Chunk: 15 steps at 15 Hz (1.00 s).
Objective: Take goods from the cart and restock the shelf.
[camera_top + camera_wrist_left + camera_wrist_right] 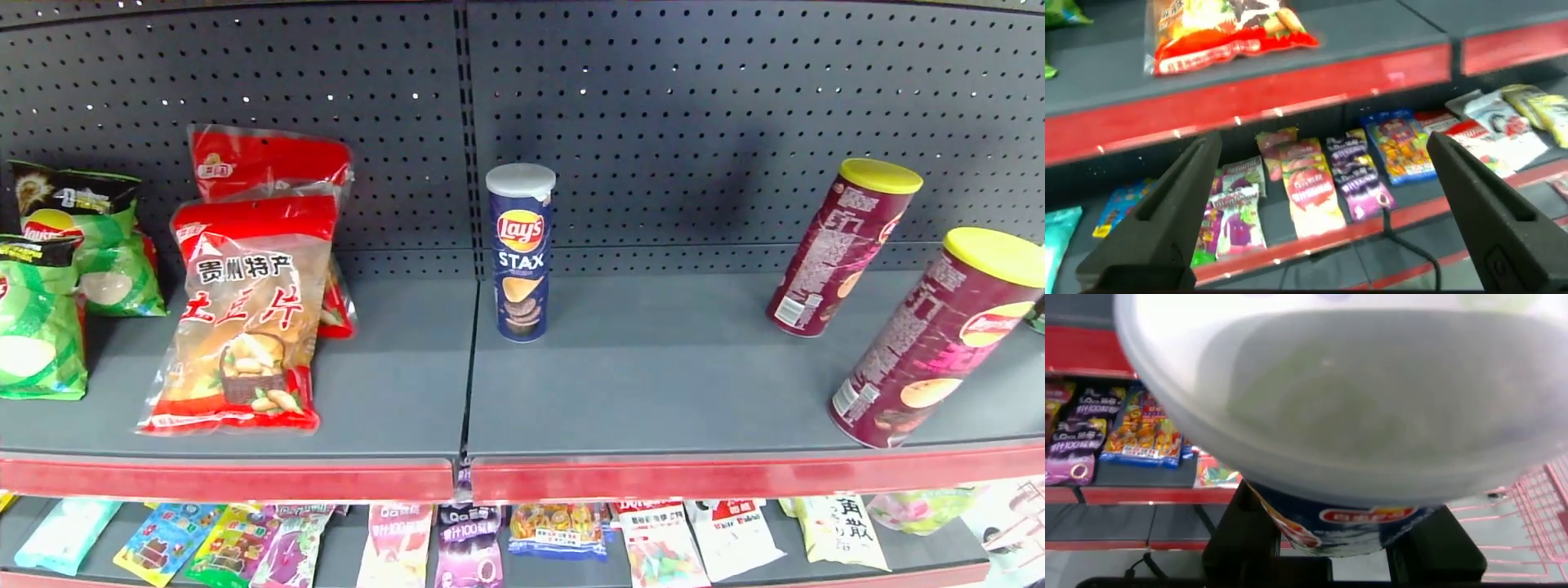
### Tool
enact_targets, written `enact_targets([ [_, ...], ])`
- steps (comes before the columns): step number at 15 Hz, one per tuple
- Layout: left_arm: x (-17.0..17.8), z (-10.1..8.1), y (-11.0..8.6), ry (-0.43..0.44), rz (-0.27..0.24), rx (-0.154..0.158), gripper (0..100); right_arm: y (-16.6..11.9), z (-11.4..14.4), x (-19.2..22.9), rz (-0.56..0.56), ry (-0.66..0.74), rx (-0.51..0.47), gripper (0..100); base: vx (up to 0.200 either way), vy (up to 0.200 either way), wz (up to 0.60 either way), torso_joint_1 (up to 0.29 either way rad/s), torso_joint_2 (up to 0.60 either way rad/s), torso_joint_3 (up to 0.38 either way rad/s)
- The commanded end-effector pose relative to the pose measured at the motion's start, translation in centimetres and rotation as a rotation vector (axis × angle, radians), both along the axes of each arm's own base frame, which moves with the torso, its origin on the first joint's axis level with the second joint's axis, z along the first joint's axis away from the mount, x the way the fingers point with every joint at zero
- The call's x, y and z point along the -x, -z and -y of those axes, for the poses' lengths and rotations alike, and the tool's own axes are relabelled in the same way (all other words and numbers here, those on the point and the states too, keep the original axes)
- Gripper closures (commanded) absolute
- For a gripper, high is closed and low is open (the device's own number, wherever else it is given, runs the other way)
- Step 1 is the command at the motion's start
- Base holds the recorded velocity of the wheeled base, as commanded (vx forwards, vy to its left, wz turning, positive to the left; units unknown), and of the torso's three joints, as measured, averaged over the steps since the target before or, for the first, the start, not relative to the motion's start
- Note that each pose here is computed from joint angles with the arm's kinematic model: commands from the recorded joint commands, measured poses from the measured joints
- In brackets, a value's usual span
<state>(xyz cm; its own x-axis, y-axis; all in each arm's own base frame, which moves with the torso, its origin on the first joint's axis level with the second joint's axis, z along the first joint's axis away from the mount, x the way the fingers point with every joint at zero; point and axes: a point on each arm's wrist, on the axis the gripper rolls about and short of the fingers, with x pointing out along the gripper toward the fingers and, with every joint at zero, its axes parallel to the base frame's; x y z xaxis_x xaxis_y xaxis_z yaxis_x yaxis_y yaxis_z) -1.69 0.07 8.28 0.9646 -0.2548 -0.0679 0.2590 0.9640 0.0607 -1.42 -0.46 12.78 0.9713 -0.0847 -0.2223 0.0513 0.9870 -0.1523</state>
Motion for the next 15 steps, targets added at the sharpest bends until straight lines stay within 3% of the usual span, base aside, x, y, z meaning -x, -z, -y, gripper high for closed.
enact_targets([
  [1,0.0,0.0,0.0,0.001,0.001,0.000,0,0.0,0.0,0.0,-0.002,0.000,0.000,100,0.000,0.000,0.00,0.000,0.00,0.000],
  [5,0.0,0.0,0.0,0.004,-0.002,0.000,0,0.7,0.0,0.2,0.001,-0.002,0.023,100,0.000,0.000,0.00,0.000,0.00,0.000],
  [6,0.0,0.0,0.0,-0.003,0.002,-0.011,0,0.8,0.0,0.4,0.014,-0.015,0.029,100,0.000,0.000,0.00,0.000,0.00,0.000],
  [7,0.0,0.0,0.0,-0.007,0.003,-0.041,0,0.9,0.0,0.5,0.020,-0.041,0.028,100,0.000,0.000,0.00,0.000,0.00,0.000],
  [9,-0.1,0.0,0.1,0.011,-0.002,-0.047,0,0.9,-0.1,0.9,0.054,-0.101,0.015,100,0.000,0.000,0.00,0.000,0.00,0.000],
  [10,0.0,0.1,-1.1,0.072,0.017,-0.026,0,1.0,-0.1,1.1,0.071,-0.158,0.003,100,0.000,0.000,0.00,0.000,0.00,0.000],
  [11,-0.8,0.3,-5.9,0.105,-0.008,0.059,0,1.2,-0.1,1.3,0.089,-0.185,0.000,100,0.000,0.000,0.00,0.000,0.00,0.000],
  [12,-1.4,0.4,-7.2,0.106,-0.026,0.084,0,1.2,-0.2,1.4,0.091,-0.185,0.000,100,0.000,0.000,0.00,0.000,0.00,0.000],
  [13,-4.0,1.1,-10.7,0.183,-0.082,0.083,0,1.0,-0.2,1.3,0.085,-0.189,-0.004,100,0.000,0.000,0.00,0.000,0.00,0.000],
  [14,-5.5,1.7,-12.0,0.277,-0.108,0.066,0,0.9,-0.2,1.1,0.069,-0.193,-0.009,100,0.000,0.000,0.00,0.000,0.00,0.000],
  [15,-7.9,2.8,-13.6,0.431,-0.148,0.061,0,0.8,-0.2,0.7,0.044,-0.199,-0.033,100,0.000,0.000,0.00,0.000,0.00,0.000],
])
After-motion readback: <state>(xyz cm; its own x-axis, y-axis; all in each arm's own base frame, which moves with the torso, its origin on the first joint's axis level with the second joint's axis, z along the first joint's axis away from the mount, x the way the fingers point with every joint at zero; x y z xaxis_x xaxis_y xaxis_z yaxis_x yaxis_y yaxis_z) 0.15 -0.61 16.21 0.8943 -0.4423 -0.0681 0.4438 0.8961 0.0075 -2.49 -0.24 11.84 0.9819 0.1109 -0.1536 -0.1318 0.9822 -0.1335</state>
